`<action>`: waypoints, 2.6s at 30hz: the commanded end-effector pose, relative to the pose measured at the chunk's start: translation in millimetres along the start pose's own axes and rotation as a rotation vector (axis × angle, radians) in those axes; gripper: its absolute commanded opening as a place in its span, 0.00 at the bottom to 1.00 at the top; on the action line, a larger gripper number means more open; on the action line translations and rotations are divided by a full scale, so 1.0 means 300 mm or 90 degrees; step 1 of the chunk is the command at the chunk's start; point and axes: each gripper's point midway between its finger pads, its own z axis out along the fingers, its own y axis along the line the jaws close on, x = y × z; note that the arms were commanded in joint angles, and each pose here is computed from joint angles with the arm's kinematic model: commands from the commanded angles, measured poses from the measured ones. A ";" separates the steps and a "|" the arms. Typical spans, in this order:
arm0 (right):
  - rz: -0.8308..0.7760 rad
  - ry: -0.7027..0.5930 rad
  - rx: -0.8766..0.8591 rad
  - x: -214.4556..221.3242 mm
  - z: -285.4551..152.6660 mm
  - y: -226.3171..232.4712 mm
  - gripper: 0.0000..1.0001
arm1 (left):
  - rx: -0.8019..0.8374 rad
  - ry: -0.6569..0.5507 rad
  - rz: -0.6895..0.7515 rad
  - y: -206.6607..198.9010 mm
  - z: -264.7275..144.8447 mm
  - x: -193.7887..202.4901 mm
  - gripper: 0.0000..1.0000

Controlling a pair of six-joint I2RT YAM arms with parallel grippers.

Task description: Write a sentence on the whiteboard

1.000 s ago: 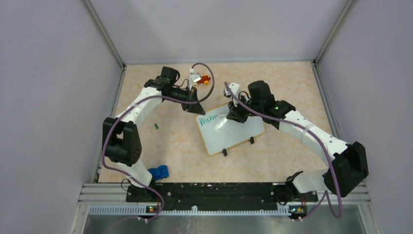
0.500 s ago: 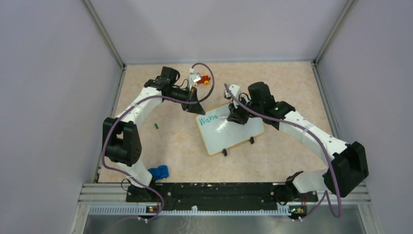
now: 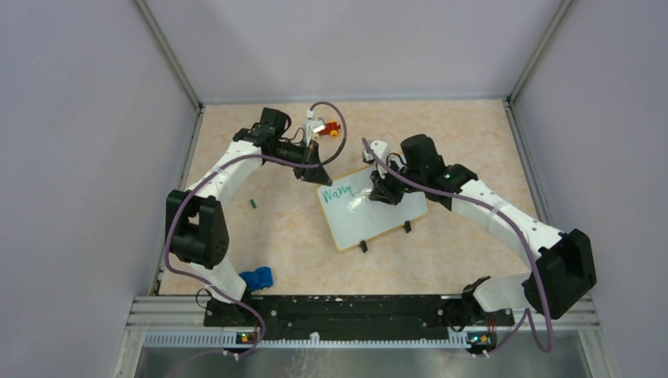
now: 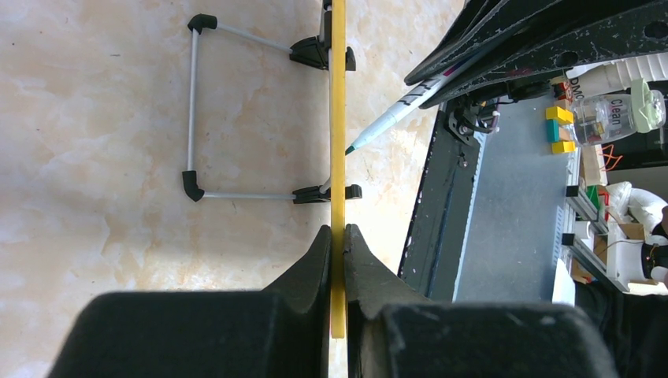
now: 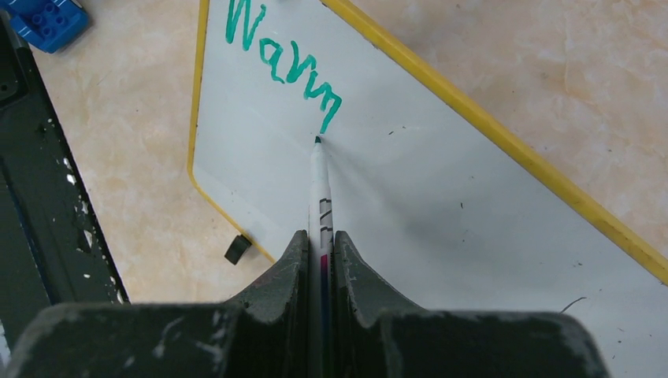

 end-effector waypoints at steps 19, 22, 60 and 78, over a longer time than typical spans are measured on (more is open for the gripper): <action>-0.022 -0.067 0.027 -0.126 -0.082 -0.043 0.00 | 0.007 0.001 0.021 -0.037 -0.004 0.009 0.00; -0.023 -0.068 0.026 -0.128 -0.080 -0.043 0.00 | 0.007 0.002 0.020 -0.035 -0.003 0.011 0.00; -0.019 -0.063 0.039 -0.145 -0.034 -0.087 0.00 | 0.006 0.001 0.024 -0.036 -0.005 0.007 0.00; -0.016 -0.068 0.035 -0.132 -0.087 -0.092 0.00 | 0.008 0.001 0.022 -0.035 -0.003 0.007 0.00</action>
